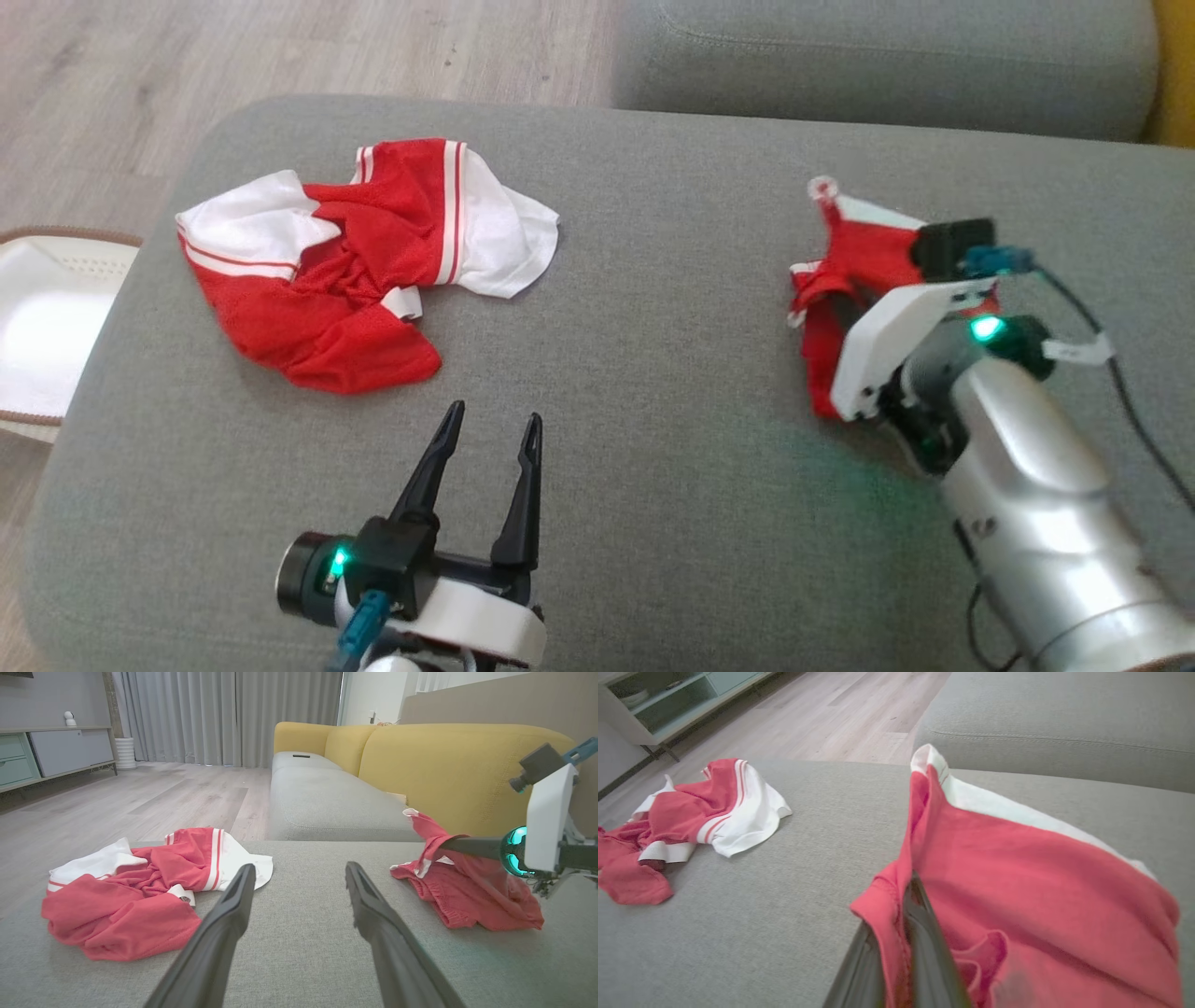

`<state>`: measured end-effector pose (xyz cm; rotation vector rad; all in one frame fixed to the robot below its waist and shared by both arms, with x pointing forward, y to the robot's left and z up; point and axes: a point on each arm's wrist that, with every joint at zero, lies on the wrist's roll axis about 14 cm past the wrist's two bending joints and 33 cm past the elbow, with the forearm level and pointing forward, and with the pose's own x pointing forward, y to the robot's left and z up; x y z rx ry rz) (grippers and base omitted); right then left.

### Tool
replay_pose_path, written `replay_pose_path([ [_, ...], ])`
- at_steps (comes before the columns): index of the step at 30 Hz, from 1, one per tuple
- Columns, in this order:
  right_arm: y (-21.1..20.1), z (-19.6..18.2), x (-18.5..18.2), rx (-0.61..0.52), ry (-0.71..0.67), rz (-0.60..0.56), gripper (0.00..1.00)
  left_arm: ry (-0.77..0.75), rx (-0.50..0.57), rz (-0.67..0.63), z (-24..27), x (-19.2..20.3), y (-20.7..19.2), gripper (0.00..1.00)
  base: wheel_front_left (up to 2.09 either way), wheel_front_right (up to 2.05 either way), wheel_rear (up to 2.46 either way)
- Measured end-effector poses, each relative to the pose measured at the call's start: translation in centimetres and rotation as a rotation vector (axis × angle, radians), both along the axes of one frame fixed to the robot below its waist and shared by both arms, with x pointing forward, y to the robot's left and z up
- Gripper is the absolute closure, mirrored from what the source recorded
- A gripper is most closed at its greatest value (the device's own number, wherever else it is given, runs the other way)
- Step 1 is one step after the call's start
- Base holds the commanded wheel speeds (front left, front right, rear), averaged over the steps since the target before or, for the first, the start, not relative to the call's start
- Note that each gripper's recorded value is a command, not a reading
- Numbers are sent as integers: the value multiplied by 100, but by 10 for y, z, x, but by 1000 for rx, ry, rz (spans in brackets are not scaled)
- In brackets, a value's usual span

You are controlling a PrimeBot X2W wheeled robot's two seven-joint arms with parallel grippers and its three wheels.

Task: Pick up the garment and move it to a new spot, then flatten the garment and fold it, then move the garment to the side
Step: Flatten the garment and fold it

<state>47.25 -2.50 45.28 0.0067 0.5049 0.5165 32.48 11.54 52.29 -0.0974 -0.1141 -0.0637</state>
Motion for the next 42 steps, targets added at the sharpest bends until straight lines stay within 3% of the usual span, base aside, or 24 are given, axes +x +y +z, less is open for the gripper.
replay_pose_path([
  [6, 21, 20, -15, 117, -56, 21, 0, -16, 0, -4, 4, -3, -1, 0, 0, 0, 0],
  [11, 7, 37, -25, 196, -125, -15, 0, 0, -6, -13, -1, -8, -4, 0, 0, 0, 0],
  [24, -85, -23, -99, 236, -15, -255, 0, 3, -4, -30, -2, -9, -8, 0, 0, 0, 0],
  [25, -89, -22, -99, 235, -20, -263, 9, 4, -1, -31, -3, -9, -8, 0, 0, 0, 0],
  [26, -91, -20, -98, 236, -29, -266, 74, 8, -1, -32, -4, -10, -9, 0, 0, 0, 0],
  [27, -92, -17, -96, 239, -37, -269, 100, 10, 0, -33, -5, -10, -9, 0, 0, 0, 0],
  [36, -60, -1, -47, 183, -66, -164, 100, 25, -4, -43, -9, -10, -11, 0, 0, 0, 0],
  [42, -34, -49, -45, 77, 85, -102, 100, 17, -2, -6, -6, -8, 0, 0, 0, 0, 0],
])
